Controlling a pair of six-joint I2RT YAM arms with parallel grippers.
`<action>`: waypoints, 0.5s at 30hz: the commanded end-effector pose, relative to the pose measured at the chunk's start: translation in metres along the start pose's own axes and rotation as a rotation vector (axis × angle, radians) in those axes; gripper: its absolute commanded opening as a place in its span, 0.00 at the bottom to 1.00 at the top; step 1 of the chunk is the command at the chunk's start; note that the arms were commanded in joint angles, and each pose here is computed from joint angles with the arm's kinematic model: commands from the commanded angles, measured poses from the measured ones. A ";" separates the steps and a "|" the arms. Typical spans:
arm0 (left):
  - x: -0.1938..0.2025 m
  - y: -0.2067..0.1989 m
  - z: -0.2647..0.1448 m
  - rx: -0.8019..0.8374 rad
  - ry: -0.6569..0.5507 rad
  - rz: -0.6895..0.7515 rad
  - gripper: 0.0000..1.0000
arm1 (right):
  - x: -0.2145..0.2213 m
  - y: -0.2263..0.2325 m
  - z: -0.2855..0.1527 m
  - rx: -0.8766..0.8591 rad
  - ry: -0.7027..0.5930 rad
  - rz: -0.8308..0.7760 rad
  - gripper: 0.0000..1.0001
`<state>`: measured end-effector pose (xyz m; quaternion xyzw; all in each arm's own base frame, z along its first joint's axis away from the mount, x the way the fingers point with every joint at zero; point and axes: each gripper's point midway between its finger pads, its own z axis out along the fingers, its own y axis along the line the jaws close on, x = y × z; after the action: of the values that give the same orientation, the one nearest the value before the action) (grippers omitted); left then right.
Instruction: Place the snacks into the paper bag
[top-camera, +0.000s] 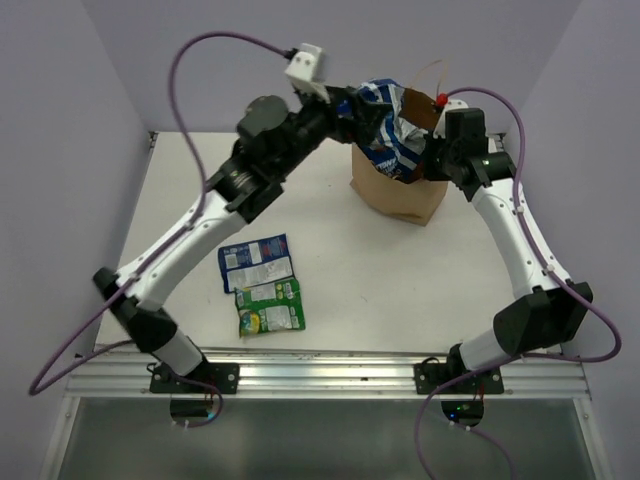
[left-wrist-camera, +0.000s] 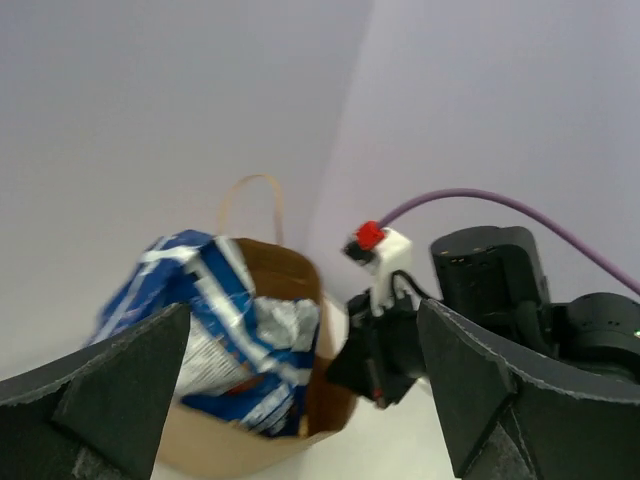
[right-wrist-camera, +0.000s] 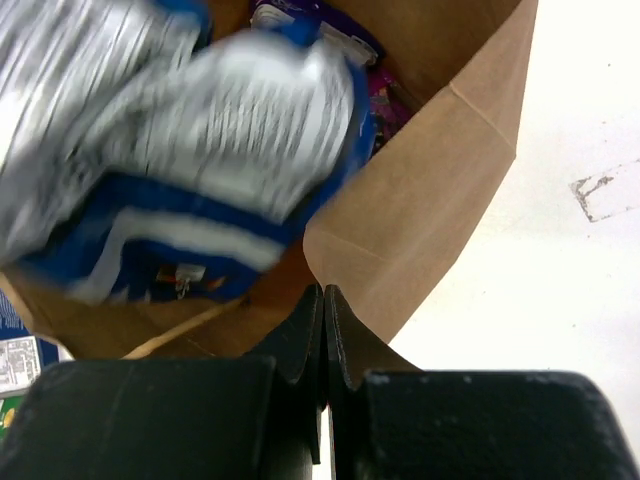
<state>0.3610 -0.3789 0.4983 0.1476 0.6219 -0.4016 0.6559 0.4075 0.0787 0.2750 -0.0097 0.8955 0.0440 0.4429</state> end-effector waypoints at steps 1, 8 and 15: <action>0.024 0.081 -0.049 -0.336 0.090 0.237 1.00 | -0.013 0.011 -0.005 -0.044 -0.030 -0.013 0.00; 0.077 0.118 -0.071 -0.459 0.201 0.171 1.00 | -0.012 0.014 -0.004 -0.049 -0.023 -0.015 0.00; 0.212 0.240 -0.197 -1.067 0.541 0.186 1.00 | -0.010 0.013 -0.007 -0.049 -0.028 -0.017 0.00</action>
<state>0.3888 -0.2363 0.2553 0.0415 0.8291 -0.0538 0.5549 0.4073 0.0832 0.2719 -0.0149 0.8980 0.0472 0.4373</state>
